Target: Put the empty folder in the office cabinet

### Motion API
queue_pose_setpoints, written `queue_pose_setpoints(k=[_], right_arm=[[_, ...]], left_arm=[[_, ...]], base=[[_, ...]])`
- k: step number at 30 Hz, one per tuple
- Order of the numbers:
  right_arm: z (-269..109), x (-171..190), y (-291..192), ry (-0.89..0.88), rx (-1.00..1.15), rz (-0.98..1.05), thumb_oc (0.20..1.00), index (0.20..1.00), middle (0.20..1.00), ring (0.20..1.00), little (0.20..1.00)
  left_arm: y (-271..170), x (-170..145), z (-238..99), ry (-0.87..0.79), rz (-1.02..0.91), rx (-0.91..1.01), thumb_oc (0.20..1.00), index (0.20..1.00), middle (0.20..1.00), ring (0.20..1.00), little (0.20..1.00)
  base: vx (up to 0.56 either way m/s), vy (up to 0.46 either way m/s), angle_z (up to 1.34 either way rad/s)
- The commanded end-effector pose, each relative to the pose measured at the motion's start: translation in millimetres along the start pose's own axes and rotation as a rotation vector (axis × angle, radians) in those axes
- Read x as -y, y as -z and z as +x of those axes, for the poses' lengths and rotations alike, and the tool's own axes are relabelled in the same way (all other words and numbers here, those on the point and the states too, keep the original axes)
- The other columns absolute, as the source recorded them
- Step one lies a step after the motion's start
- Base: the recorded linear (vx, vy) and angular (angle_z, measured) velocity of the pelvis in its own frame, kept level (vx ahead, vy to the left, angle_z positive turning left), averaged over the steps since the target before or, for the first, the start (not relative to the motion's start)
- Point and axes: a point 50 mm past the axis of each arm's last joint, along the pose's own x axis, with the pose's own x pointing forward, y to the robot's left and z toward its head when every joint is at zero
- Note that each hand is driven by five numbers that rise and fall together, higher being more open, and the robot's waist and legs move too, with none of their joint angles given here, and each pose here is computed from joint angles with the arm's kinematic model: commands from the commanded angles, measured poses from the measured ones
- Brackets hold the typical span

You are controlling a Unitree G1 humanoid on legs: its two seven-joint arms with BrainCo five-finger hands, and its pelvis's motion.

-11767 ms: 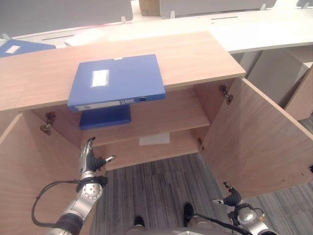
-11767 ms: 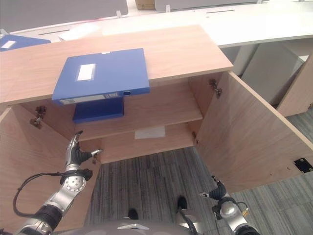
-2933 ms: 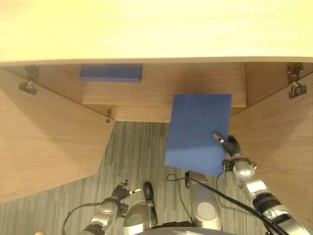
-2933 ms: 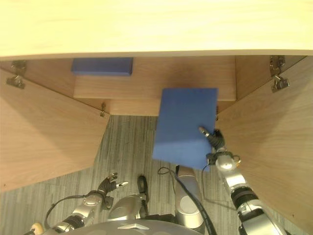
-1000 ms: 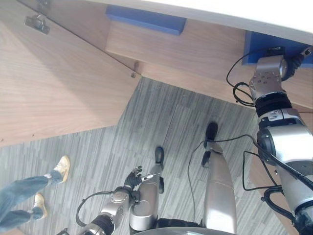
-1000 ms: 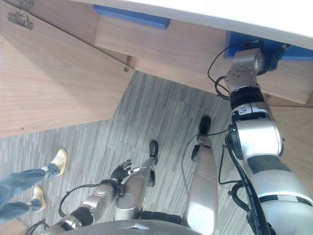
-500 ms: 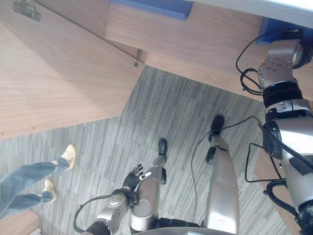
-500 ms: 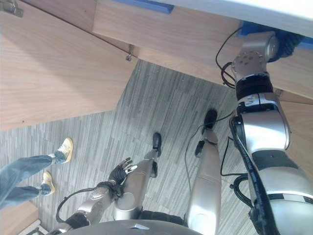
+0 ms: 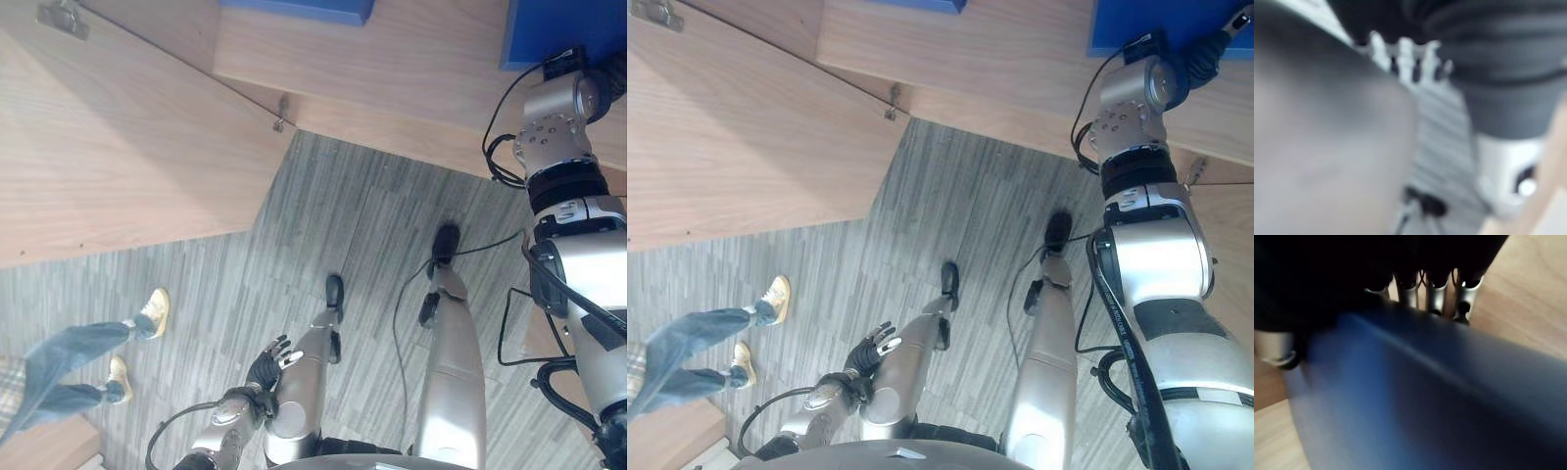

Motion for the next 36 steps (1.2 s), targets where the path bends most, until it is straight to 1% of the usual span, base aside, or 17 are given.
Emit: queue_pose_setpoints(k=[1, 2, 4, 8, 10, 13, 15, 19, 21, 22, 23, 26, 29, 30, 33, 34, 36], right_arm=[[3, -26, -39, -0.165, 0.136, -0.116, 1.000, 1.000, 1.000, 1.000, 1.000], [4, -23, -30, -0.147, 0.070, -0.160, 1.000, 1.000, 1.000, 1.000, 1.000], [5, -21, -28, -0.142, 0.056, -0.181, 1.000, 1.000, 1.000, 1.000, 1.000], [11, -12, -15, -0.179, -0.023, -0.426, 1.000, 1.000, 1.000, 1.000, 1.000], [12, -6, -9, -0.169, -0.084, -0.451, 1.000, 1.000, 1.000, 1.000, 1.000], [19, 18, 0, -0.116, -0.207, -0.502, 1.000, 1.000, 1.000, 1.000, 1.000], [22, 31, 6, -0.141, -0.278, -0.555, 1.000, 1.000, 1.000, 1.000, 1.000], [26, 69, 19, -0.019, -0.398, -0.570, 1.000, 1.000, 1.000, 1.000, 1.000], [26, 95, 28, -0.044, -0.476, -0.723, 1.000, 1.000, 1.000, 1.000, 1.000], [26, 97, 28, -0.046, -0.477, -0.732, 1.000, 1.000, 1.000, 1.000, 1.000], [25, 108, 33, -0.048, -0.502, -0.818, 1.000, 1.000, 1.000, 1.000, 1.000], [22, 130, 42, -0.055, -0.578, -0.879, 1.000, 1.000, 1.000, 1.000, 1.000], [23, 141, 43, -0.096, -0.542, -1.002, 1.000, 1.000, 1.000, 1.000, 1.000], [25, 142, 42, -0.116, -0.428, -1.101, 1.000, 1.000, 1.000, 1.000, 1.000], [24, 142, 45, -0.152, -0.321, -1.156, 1.000, 1.000, 1.000, 1.000, 1.000], [21, 142, 47, -0.248, -0.227, -1.231, 1.000, 1.000, 1.000, 1.000, 1.000], [17, 145, 52, -0.315, -0.196, -1.232, 1.000, 1.000, 1.000, 1.000, 1.000]], left_arm=[[28, -5, -22, -0.025, -0.033, -0.077, 1.000, 1.000, 1.000, 1.000, 1.000], [27, -7, -23, -0.028, -0.032, -0.074, 1.000, 1.000, 1.000, 1.000, 1.000], [26, -8, -23, -0.030, -0.028, -0.075, 1.000, 1.000, 1.000, 1.000, 1.000], [24, -14, -25, -0.042, -0.015, -0.073, 1.000, 1.000, 1.000, 1.000, 1.000], [22, -16, -26, -0.050, -0.008, -0.074, 1.000, 1.000, 1.000, 1.000, 1.000], [21, -21, -29, -0.064, 0.016, -0.078, 1.000, 1.000, 1.000, 1.000, 1.000], [22, -23, -30, -0.067, 0.028, -0.081, 1.000, 1.000, 1.000, 1.000, 1.000], [21, -27, -31, -0.076, 0.052, -0.096, 1.000, 1.000, 1.000, 1.000, 1.000], [22, -29, -32, -0.078, 0.080, -0.111, 1.000, 1.000, 1.000, 1.000, 1.000], [22, -29, -32, -0.079, 0.081, -0.111, 1.000, 1.000, 1.000, 1.000, 1.000], [21, -30, -31, -0.082, 0.089, -0.112, 1.000, 1.000, 1.000, 1.000, 1.000], [19, -33, -31, -0.096, 0.110, -0.119, 1.000, 1.000, 1.000, 1.000, 1.000], [17, -37, -31, -0.110, 0.127, -0.127, 1.000, 1.000, 1.000, 1.000, 1.000], [16, -40, -32, -0.119, 0.140, -0.126, 1.000, 1.000, 1.000, 1.000, 1.000], [14, -41, -31, -0.127, 0.141, -0.109, 1.000, 1.000, 1.000, 1.000, 1.000], [14, -42, -32, -0.135, 0.143, -0.098, 1.000, 1.000, 1.000, 1.000, 1.000], [11, -42, -31, -0.141, 0.147, -0.084, 1.000, 1.000, 1.000, 1.000, 1.000]], base=[[-0.01, -0.007, -0.06], [-0.01, -0.012, -0.04], [0.00, 0.000, 0.00], [-0.01, -0.020, 0.01], [-0.03, -0.050, -0.04], [-0.02, -0.027, -0.03], [-0.02, -0.007, 0.01], [-0.03, -0.006, -0.01], [-0.04, 0.001, -0.06], [-0.05, 0.000, -0.07], [-0.05, -0.005, -0.09], [-0.04, -0.006, -0.10], [-0.04, 0.007, -0.04], [-0.08, 0.042, -0.03], [-0.07, 0.080, 0.02], [-0.12, 0.178, -0.03], [-0.10, 0.149, 0.00]])
